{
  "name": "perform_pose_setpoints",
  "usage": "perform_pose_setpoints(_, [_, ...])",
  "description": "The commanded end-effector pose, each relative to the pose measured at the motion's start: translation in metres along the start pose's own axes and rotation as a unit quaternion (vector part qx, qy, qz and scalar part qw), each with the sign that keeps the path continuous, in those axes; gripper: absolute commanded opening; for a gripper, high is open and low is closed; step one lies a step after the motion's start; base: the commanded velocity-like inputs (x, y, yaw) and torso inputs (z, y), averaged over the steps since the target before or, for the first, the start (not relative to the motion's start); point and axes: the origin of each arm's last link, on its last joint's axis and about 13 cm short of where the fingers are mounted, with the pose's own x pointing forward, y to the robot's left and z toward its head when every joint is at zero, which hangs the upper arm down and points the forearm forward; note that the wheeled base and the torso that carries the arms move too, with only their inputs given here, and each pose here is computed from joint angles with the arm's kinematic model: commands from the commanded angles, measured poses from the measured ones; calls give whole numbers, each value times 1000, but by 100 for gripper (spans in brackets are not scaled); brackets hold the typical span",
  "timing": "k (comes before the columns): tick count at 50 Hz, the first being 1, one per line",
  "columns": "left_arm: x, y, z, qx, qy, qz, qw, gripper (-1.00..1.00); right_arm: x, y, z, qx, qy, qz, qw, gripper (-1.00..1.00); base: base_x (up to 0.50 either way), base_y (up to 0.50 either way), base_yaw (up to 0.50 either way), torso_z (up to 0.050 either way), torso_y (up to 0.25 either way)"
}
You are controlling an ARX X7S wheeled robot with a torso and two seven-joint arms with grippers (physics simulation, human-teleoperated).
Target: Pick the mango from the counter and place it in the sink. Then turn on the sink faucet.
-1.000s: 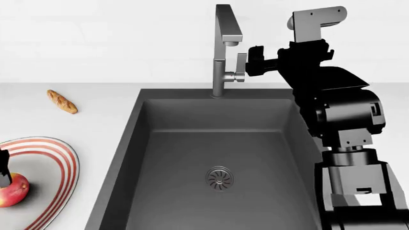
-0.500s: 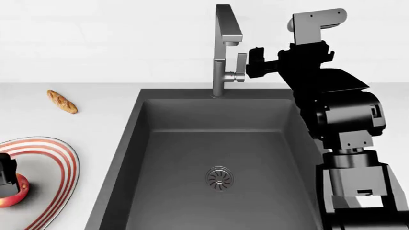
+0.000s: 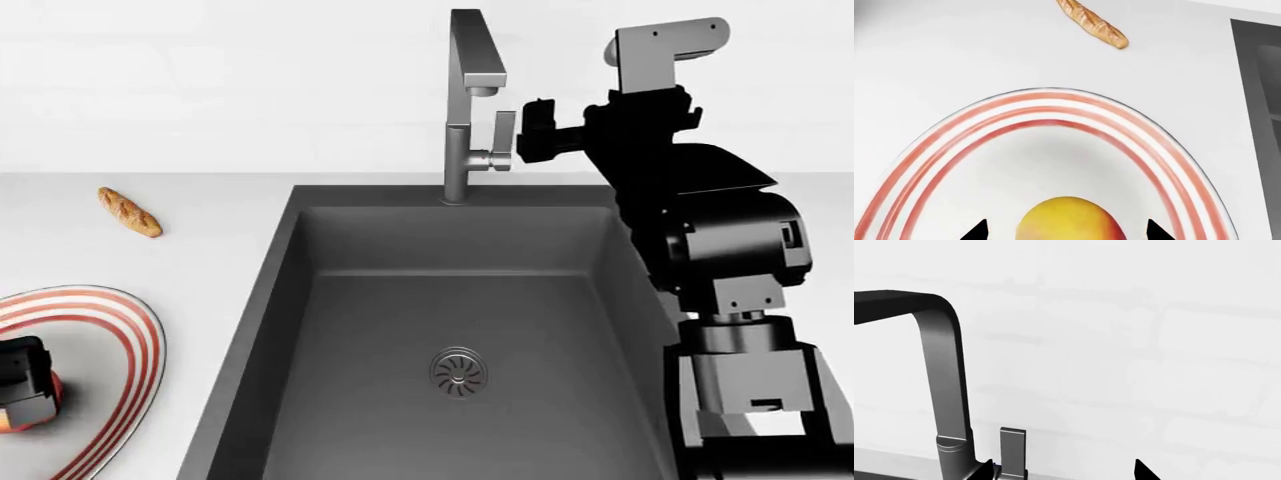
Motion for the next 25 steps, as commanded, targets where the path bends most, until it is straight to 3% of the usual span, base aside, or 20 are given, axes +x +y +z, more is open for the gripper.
perform_pose_setpoints(1, [7, 0, -5, -7, 15, -2, 1000, 100, -1, 0, -1, 0, 0, 1, 1000, 100, 0, 0, 0, 0, 0])
perform_pose_setpoints(25, [15, -2, -13, -9, 35, -8, 999, 100, -1, -1, -2, 2, 0, 2, 1000, 100, 0, 0, 0, 0, 0])
